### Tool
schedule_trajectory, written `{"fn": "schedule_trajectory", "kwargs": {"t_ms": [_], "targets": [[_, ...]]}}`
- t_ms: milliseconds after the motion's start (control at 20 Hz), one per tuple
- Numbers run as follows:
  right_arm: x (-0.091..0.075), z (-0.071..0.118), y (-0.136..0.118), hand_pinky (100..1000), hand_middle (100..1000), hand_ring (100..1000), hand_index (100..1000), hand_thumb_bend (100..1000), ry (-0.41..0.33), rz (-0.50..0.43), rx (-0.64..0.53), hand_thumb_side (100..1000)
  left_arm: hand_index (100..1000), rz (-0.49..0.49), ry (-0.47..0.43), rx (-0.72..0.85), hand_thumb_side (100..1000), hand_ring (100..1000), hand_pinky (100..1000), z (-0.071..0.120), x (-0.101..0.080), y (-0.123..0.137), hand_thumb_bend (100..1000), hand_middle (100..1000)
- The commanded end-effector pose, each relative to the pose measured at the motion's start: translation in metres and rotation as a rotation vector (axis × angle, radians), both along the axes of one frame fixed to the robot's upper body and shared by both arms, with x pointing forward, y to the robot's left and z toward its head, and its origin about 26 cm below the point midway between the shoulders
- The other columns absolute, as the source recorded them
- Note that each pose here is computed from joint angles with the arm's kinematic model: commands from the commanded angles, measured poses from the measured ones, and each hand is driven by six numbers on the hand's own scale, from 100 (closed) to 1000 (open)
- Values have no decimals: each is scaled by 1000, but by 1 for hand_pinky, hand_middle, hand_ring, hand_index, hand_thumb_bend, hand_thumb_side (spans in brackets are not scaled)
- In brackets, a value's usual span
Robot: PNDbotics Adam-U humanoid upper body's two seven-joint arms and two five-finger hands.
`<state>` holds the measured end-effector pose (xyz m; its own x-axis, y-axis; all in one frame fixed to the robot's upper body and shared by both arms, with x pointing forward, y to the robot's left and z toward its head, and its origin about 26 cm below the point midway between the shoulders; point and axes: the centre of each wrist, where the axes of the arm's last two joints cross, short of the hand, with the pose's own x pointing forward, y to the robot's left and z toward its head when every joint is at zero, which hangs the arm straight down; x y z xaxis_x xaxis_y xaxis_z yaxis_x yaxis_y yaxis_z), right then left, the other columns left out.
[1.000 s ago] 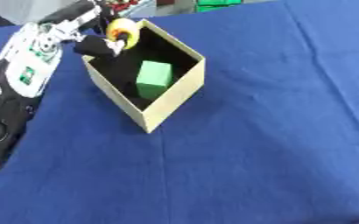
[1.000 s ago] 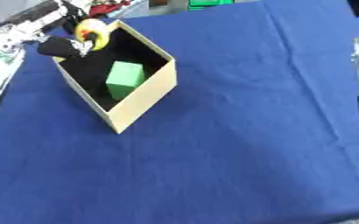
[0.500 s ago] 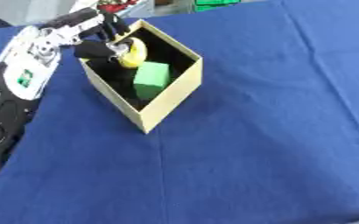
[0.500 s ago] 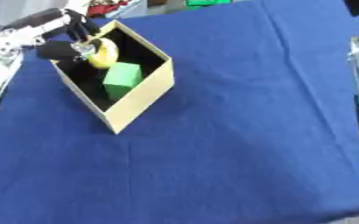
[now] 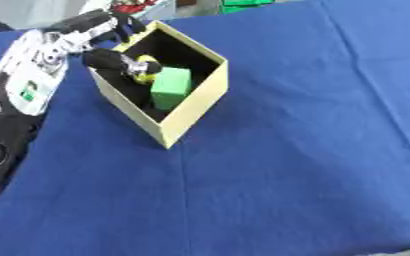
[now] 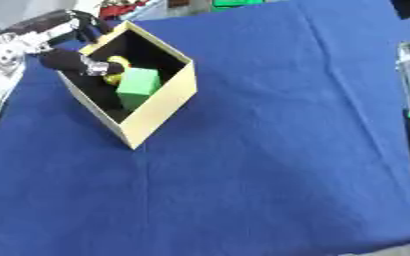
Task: Pick up objects on the table and place them in the box.
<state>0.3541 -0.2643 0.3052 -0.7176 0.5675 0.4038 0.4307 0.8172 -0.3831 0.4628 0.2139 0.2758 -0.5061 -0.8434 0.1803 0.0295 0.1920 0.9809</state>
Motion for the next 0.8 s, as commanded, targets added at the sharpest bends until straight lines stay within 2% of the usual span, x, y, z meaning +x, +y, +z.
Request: {"fn": "schedule_trajectory", "kwargs": {"t_ms": [50, 300, 550, 800], "targets": [[-5, 11, 0, 808, 582, 598, 803, 100, -40, -7, -13, 792, 848, 19, -92, -51, 680, 768, 762, 25, -8, 10, 455, 750], [-5, 11, -2, 808, 583, 599, 803, 100, -40, -15, -15, 788, 820, 23, -217, -218, 661, 727, 738, 51, -30, 19, 319, 705], [-5, 11, -4, 808, 584, 600, 802, 100, -44, -27, -17, 783, 813, 10, -334, -400, 633, 694, 720, 72, -66, 35, 284, 679], [-5, 11, -6, 808, 585, 601, 802, 100, -48, -41, -15, 781, 813, 12, -470, -615, 610, 676, 708, 74, -110, 53, 287, 666]]}}
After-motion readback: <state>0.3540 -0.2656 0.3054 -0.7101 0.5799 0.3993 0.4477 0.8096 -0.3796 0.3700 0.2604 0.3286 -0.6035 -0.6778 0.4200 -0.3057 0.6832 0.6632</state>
